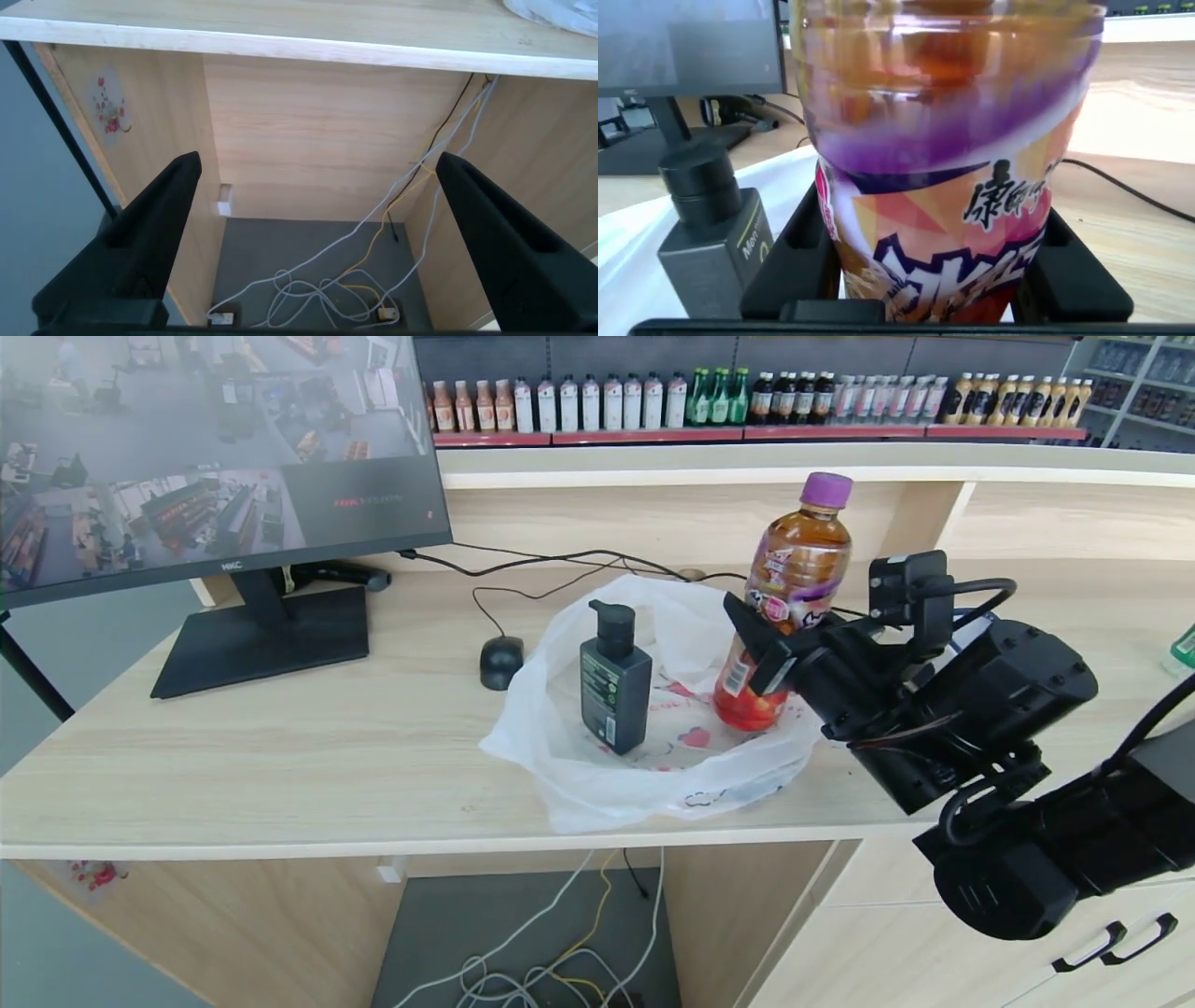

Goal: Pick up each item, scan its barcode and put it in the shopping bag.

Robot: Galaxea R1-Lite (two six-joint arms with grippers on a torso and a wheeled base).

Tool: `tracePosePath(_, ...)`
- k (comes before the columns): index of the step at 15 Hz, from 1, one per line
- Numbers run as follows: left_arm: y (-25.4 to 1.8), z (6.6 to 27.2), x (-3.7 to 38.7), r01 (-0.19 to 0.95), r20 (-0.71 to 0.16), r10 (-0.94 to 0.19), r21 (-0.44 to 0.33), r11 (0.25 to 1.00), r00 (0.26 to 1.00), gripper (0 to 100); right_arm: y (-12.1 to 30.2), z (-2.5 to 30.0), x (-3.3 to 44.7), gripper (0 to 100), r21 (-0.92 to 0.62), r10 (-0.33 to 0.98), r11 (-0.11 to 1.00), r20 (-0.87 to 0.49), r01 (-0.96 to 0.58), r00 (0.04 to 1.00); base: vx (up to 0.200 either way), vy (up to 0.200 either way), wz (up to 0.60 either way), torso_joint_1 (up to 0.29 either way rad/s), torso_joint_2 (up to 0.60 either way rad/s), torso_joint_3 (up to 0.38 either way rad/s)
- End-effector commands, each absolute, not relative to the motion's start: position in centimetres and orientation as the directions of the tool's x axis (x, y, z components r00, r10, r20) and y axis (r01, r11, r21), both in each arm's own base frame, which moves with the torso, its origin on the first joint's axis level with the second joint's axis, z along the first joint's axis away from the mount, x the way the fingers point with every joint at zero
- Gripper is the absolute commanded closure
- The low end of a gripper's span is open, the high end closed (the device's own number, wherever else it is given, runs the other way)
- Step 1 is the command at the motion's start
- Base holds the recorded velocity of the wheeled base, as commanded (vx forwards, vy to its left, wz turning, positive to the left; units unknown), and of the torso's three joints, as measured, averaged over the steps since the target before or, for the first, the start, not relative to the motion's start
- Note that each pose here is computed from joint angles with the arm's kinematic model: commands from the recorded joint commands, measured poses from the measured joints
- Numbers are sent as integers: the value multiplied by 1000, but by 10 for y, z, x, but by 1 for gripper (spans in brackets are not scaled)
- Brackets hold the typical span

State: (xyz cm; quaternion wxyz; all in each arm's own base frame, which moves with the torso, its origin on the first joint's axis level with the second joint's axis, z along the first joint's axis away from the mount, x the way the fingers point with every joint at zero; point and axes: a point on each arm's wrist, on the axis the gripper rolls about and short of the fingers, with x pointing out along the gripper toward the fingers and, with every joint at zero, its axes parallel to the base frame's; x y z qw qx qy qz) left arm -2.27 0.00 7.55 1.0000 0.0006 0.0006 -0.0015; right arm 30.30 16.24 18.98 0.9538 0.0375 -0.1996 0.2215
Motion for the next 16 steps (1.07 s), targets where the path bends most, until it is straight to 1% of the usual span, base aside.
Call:
tracePosePath(1, 0, 76, -23, 3, -2, -3, 2, 1000, 1000, 0, 167, 187, 320, 100, -17, 401, 904, 382, -427, 833, 0, 0, 0, 0, 0, 0)
tracePosePath(5, 0, 76, -23, 3, -2, -3, 2, 1000, 1000, 0, 169, 198, 338, 100, -19, 390, 912, 355, -411, 849, 0, 0, 0, 0, 0, 0)
tracePosePath(10, 0, 76, -23, 3, -2, -3, 2, 1000, 1000, 0, 168, 188, 355, 100, -19, 376, 919, 345, -394, 860, 0, 0, 0, 0, 0, 0)
tracePosePath(14, 0, 76, -23, 3, -2, -3, 2, 1000, 1000, 0, 173, 189, 370, 100, -20, 373, 919, 373, -395, 850, 0, 0, 0, 0, 0, 0)
tracePosePath(16, 0, 76, -23, 3, -2, -3, 2, 1000, 1000, 0, 175, 188, 370, 100, -20, 379, 917, 356, -398, 855, 0, 0, 0, 0, 0, 0)
